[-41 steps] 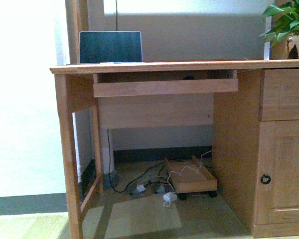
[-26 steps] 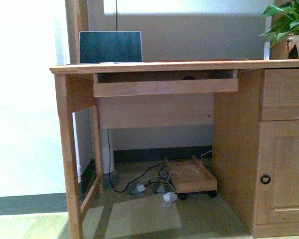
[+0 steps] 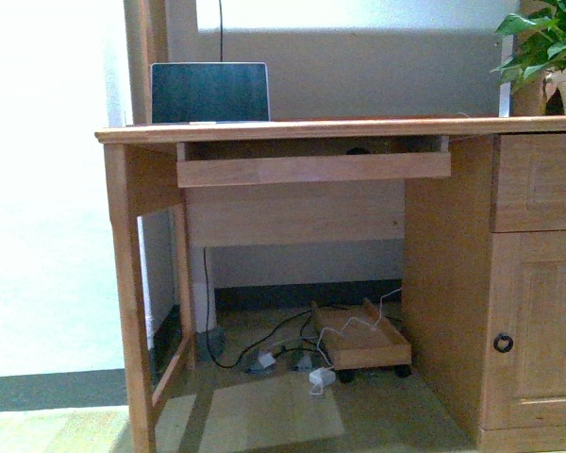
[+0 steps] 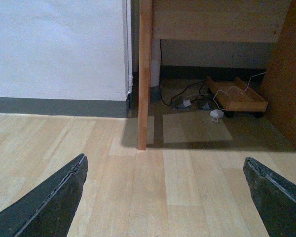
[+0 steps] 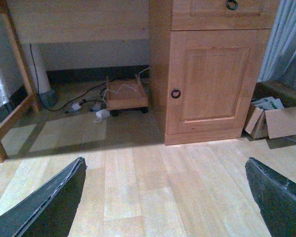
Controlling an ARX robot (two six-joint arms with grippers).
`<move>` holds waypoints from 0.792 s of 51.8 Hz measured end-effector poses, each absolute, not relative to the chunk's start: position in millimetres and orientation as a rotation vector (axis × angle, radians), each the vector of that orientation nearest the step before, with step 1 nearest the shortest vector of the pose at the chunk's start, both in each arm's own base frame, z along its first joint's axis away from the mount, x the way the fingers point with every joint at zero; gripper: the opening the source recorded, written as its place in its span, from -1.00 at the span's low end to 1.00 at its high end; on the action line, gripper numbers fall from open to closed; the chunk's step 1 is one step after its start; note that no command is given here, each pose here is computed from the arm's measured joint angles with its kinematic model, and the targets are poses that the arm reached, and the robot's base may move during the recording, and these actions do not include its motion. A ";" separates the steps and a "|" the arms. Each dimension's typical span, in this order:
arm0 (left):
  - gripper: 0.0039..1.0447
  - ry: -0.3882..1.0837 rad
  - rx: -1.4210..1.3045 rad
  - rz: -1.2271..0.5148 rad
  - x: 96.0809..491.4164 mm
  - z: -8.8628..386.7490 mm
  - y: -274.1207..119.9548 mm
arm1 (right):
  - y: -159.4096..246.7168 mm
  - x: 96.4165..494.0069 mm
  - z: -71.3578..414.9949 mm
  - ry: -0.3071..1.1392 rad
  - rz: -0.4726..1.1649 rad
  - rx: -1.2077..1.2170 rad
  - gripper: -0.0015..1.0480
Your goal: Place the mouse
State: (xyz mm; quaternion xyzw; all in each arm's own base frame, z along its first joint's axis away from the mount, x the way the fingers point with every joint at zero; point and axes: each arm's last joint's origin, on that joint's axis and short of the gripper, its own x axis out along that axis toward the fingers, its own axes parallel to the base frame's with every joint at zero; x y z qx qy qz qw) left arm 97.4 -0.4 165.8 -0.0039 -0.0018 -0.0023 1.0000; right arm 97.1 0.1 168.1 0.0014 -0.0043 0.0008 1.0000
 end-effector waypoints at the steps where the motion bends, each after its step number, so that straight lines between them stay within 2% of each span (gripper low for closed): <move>1: 0.86 -0.004 -0.008 -0.005 97.4 165.8 -0.4 | 0.1 97.1 168.1 -0.009 0.002 0.003 0.86; 41: 0.86 -0.004 -0.008 -0.004 97.4 165.8 -0.4 | 0.1 97.1 168.1 -0.009 0.002 0.003 0.86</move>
